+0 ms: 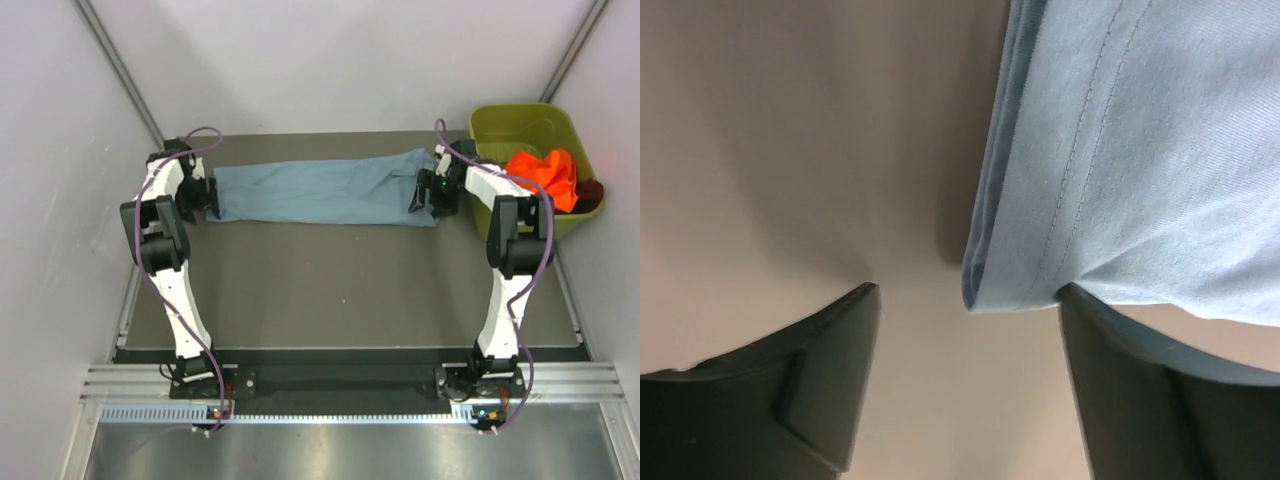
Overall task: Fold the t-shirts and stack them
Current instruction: Fold the tshirt
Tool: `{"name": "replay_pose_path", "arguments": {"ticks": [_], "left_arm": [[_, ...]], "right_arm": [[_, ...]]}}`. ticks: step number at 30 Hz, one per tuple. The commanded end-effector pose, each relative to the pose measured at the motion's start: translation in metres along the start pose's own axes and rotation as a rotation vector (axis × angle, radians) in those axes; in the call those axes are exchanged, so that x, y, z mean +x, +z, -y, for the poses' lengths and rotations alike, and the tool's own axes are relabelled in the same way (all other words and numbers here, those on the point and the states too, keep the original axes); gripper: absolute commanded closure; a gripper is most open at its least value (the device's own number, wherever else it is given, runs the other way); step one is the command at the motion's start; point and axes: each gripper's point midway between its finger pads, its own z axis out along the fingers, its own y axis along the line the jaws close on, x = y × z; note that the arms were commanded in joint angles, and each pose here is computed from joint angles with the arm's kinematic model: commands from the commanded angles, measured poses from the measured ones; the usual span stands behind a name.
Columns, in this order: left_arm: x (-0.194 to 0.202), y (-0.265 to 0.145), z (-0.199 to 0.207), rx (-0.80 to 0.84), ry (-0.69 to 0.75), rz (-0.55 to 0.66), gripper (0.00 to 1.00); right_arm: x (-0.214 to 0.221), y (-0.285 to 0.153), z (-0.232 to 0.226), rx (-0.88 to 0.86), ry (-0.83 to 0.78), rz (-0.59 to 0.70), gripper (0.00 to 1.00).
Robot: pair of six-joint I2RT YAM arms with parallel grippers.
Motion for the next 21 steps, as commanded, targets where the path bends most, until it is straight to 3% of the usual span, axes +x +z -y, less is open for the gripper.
{"name": "replay_pose_path", "arguments": {"ticks": [1,2,3,5,6,7,8,10,21], "left_arm": [[-0.005,-0.008,-0.003,-0.01,0.019,0.022,0.25],[-0.005,-0.007,-0.002,-0.007,0.016,0.021,0.29],[-0.004,-0.007,-0.002,-0.005,0.014,0.016,0.39],[-0.002,-0.006,0.0,0.003,0.013,0.012,0.5],[-0.001,-0.006,0.002,0.007,0.016,0.007,0.58],[-0.001,-0.008,0.002,0.008,0.014,0.008,0.72],[0.0,-0.009,0.002,0.008,0.013,0.009,0.8],[0.004,-0.011,0.003,0.012,0.013,0.006,1.0],[0.041,-0.041,0.018,0.085,0.02,-0.027,1.0]], "right_arm": [[0.014,-0.02,-0.005,-0.029,0.02,-0.023,0.29],[0.023,-0.02,-0.005,-0.038,0.033,-0.043,0.37],[0.026,-0.02,-0.006,-0.045,0.045,-0.047,0.55],[0.032,-0.021,-0.005,-0.048,0.058,-0.059,0.73],[0.034,-0.022,-0.003,-0.044,0.06,-0.063,0.89],[0.035,-0.023,-0.002,-0.036,0.06,-0.063,0.95],[0.036,-0.025,0.0,-0.032,0.061,-0.068,0.99],[0.036,-0.027,0.004,-0.006,0.053,-0.066,1.0],[0.016,-0.031,0.039,0.08,0.058,-0.027,1.0]]}}
